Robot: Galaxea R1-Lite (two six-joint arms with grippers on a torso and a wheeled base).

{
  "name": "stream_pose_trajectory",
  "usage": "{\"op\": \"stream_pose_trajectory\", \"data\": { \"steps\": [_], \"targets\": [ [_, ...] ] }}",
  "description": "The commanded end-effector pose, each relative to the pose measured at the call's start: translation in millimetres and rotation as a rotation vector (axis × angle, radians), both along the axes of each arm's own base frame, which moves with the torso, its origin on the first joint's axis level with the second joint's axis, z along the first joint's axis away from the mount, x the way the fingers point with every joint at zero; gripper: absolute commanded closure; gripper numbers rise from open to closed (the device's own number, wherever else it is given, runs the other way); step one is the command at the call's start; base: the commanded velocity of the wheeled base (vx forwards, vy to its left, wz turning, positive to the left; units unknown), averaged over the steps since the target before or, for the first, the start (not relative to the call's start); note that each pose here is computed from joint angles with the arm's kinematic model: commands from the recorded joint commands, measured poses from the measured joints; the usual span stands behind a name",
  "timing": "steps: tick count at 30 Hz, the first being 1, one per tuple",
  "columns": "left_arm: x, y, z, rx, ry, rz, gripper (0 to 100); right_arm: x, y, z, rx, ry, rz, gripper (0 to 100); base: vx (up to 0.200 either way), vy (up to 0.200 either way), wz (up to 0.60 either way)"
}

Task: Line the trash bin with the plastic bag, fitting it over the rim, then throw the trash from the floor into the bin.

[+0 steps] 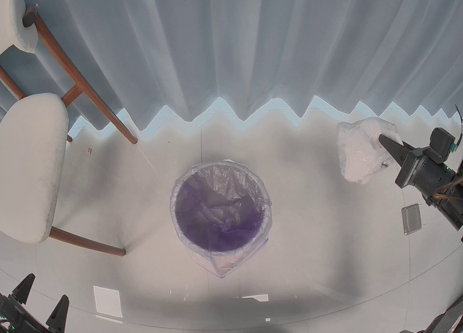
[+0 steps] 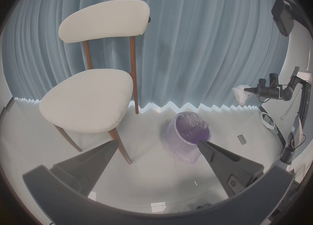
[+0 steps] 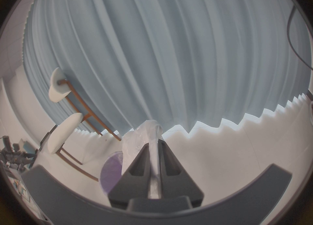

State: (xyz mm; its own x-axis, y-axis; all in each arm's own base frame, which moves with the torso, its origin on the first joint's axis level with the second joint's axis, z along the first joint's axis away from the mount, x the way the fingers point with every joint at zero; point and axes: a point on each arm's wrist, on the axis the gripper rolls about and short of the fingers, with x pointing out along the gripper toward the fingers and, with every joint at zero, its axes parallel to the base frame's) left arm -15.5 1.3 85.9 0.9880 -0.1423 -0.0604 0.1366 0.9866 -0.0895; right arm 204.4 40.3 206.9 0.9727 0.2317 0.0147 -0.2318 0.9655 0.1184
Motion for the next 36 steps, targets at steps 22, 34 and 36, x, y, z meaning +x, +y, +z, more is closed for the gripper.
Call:
{"op": "stream_pose_trajectory", "data": {
  "steps": [22,34,36],
  "targets": [
    [-7.5,-3.9,-9.1,0.116,-0.088,0.025,0,-6.8,69.6,-45.6,-0.187,0.129,0.337,100,0.000,0.000,0.00],
    [-7.4,-1.8,-10.2,0.065,-0.068,0.118,0,6.0,96.9,-74.0,-0.313,0.172,0.442,100,0.000,0.000,0.00],
    [-7.4,-1.8,-10.4,0.066,-0.066,0.118,0,10.2,99.6,-76.7,-0.315,0.178,0.444,100,0.000,0.000,0.00]
  ]
}}
